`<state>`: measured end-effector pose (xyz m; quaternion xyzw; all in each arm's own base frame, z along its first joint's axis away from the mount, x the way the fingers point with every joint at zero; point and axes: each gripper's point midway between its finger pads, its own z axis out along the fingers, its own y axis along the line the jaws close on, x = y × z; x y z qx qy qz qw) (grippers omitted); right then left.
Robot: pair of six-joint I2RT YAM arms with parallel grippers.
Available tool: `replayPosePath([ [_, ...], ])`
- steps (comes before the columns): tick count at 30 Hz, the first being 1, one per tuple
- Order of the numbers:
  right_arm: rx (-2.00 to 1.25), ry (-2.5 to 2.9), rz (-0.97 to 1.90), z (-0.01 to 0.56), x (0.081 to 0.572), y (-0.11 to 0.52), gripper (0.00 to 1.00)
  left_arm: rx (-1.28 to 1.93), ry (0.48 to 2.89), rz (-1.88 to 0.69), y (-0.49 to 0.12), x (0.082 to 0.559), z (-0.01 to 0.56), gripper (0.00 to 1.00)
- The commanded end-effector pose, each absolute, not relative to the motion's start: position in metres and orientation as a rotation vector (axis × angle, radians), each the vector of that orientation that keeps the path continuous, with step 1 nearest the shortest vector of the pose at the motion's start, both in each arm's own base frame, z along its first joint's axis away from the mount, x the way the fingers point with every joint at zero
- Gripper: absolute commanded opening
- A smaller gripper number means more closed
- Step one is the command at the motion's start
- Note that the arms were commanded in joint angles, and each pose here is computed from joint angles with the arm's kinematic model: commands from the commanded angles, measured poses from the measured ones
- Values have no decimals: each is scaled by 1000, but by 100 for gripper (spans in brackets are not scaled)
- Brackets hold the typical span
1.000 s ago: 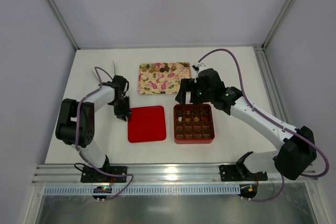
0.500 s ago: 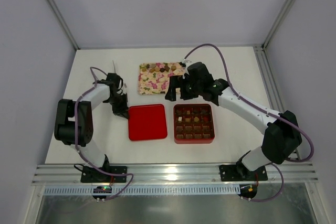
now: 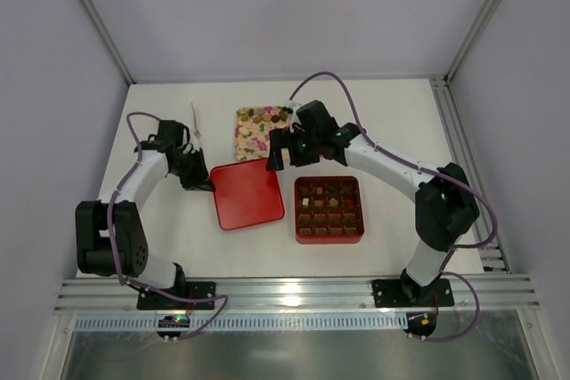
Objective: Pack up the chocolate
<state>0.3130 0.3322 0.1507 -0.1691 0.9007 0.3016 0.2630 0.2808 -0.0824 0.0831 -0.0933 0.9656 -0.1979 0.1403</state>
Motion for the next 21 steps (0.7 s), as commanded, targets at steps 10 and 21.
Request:
replayPosePath([
  [10, -595, 2391, 885, 148, 332, 365, 96, -304, 2629, -800, -92, 292, 123, 0],
  [21, -614, 2366, 1219, 154, 306, 394, 86, -294, 2541, -952, -103, 298, 146, 0],
])
